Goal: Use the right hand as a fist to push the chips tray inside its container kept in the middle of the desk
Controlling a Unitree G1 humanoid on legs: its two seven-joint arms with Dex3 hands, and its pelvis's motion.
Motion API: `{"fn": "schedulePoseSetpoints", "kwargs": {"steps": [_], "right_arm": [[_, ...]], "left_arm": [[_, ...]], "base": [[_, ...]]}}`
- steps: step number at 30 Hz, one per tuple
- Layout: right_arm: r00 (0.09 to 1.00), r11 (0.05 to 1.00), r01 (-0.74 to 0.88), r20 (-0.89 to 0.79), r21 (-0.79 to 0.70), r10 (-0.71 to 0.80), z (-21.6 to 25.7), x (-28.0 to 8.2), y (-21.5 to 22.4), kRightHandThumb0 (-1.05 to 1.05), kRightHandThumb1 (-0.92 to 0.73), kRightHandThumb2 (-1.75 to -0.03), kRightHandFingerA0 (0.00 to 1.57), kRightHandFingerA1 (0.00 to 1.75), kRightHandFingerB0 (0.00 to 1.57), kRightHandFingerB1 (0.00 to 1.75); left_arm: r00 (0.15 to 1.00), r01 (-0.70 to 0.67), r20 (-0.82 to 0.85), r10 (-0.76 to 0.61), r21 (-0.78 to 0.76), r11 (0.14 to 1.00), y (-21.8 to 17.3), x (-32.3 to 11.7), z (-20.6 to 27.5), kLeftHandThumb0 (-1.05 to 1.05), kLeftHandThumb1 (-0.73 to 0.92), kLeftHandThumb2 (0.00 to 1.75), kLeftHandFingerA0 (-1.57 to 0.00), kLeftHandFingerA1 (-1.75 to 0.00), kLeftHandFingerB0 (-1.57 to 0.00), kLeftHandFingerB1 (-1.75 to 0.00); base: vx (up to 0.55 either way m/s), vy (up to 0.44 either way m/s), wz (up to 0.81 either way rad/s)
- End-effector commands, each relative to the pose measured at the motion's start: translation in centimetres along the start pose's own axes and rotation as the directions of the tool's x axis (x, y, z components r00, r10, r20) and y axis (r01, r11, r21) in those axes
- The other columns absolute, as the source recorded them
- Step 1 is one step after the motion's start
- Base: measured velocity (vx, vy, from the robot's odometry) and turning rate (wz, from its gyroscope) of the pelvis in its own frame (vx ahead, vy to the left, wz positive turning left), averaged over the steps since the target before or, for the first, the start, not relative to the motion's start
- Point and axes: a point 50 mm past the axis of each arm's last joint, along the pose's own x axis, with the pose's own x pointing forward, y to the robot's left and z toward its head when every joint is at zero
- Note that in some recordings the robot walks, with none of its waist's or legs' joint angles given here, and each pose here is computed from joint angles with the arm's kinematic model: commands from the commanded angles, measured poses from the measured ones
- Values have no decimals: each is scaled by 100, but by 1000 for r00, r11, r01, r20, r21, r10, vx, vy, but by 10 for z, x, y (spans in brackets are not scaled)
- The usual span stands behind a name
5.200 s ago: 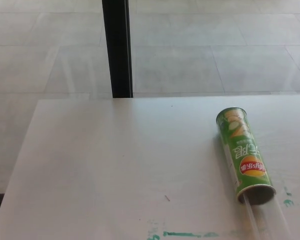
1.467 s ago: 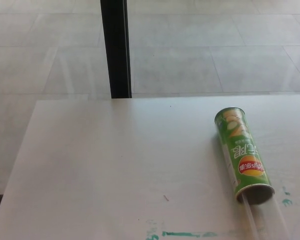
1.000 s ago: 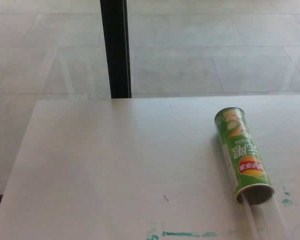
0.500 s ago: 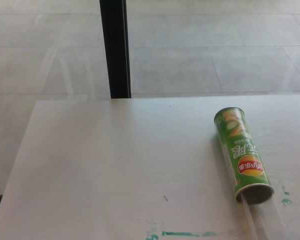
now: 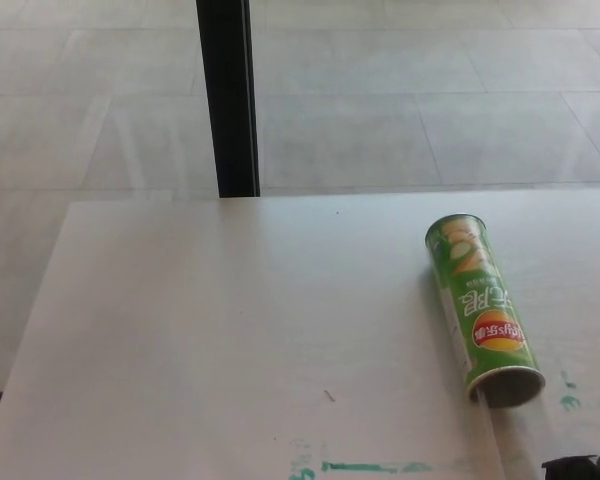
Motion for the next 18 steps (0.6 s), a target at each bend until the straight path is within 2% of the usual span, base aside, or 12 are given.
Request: {"fn": "schedulePoseSetpoints", "kwargs": {"steps": [1,2,3,4,8,12,18], "right_arm": [[999,998,48,-19,-34,-49,0,-1,2,-105,-65,-68,121,102,17,119],[998,998,51,-23,-29,-51,-1,-4,4,-105,-63,-68,122,101,20,117],[998,998,50,-24,-27,-51,-1,-5,5,-105,-60,-74,122,101,15,124],[998,998,49,-24,-28,-50,-1,-6,6,-105,-60,-74,122,101,15,124],[997,998,68,-20,-19,-68,-2,-10,8,-105,-63,-70,125,100,24,114],[997,997,78,-20,-16,-79,-5,-15,14,-105,-68,-70,123,102,19,119],[997,998,65,-27,-8,-65,-8,-21,20,-105,-66,-68,121,103,16,124]], "left_arm": [[999,-26,32,25,32,999,8,-1,5,-75,92,68,-60,-69,-54,-53],[999,-25,29,24,30,999,7,-1,5,-75,92,67,-60,-70,-55,-53],[999,-25,28,24,35,999,7,-1,5,-74,92,69,-62,-71,-54,-53],[999,-25,29,23,43,999,7,0,6,-74,92,69,-62,-71,-54,-53],[999,-31,32,30,9,999,6,0,6,-72,92,68,-63,-71,-55,-53],[999,-21,41,20,24,999,6,0,8,-73,92,70,-61,-72,-53,-54],[999,-19,31,18,21,1000,5,0,5,-73,92,71,-57,-67,-50,-52]], "base": [[0,0,0],[0,0,0],[0,0,0],[0,0,0],[0,0,0],[0,0,0],[0,0,0]]}}
